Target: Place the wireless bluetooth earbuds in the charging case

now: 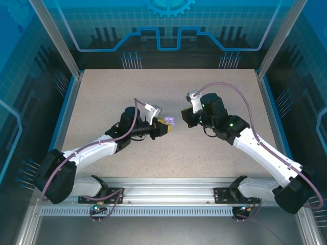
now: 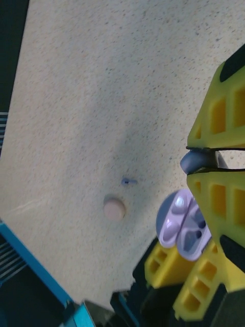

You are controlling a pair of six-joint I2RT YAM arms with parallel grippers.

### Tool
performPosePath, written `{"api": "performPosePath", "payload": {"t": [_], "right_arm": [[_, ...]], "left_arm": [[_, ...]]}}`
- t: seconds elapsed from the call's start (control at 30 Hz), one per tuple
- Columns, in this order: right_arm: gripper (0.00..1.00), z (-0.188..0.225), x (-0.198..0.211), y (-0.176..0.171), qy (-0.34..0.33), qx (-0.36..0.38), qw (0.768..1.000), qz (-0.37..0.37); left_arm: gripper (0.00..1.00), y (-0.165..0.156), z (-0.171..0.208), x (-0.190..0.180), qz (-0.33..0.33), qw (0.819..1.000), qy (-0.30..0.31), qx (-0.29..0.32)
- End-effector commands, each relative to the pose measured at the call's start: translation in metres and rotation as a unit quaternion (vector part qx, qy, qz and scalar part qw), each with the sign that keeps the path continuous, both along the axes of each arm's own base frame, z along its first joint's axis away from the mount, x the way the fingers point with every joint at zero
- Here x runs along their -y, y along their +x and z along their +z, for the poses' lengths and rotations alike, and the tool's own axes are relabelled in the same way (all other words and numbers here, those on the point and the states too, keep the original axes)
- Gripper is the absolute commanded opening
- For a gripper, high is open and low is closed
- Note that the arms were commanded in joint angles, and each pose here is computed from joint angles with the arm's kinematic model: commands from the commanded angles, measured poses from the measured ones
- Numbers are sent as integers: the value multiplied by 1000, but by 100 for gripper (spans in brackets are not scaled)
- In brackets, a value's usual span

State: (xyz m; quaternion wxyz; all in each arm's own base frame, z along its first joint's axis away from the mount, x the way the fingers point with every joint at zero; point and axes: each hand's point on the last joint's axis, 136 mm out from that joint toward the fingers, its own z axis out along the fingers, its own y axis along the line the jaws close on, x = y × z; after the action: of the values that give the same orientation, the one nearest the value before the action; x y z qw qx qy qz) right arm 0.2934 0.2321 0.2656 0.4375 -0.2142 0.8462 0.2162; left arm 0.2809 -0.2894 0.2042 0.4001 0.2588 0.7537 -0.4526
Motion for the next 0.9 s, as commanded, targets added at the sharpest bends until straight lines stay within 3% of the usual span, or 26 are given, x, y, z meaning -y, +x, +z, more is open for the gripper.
{"api": "performPosePath", "payload": {"t": [0.0,0.17,0.37,0.87], "right_arm": [[14,22,-10,-12,14,41,998,34],[14,41,-14,-26,20,75,996,54],[14,51,-21,-36,20,107,991,75],[14,46,-29,-35,-15,117,990,82]], "left_arm": [[14,-9,29,13,-54,996,-40,64],[14,-18,43,14,-82,988,-46,124],[14,-23,57,15,-99,982,-51,154],[15,-26,79,16,-107,982,-51,149]]}}
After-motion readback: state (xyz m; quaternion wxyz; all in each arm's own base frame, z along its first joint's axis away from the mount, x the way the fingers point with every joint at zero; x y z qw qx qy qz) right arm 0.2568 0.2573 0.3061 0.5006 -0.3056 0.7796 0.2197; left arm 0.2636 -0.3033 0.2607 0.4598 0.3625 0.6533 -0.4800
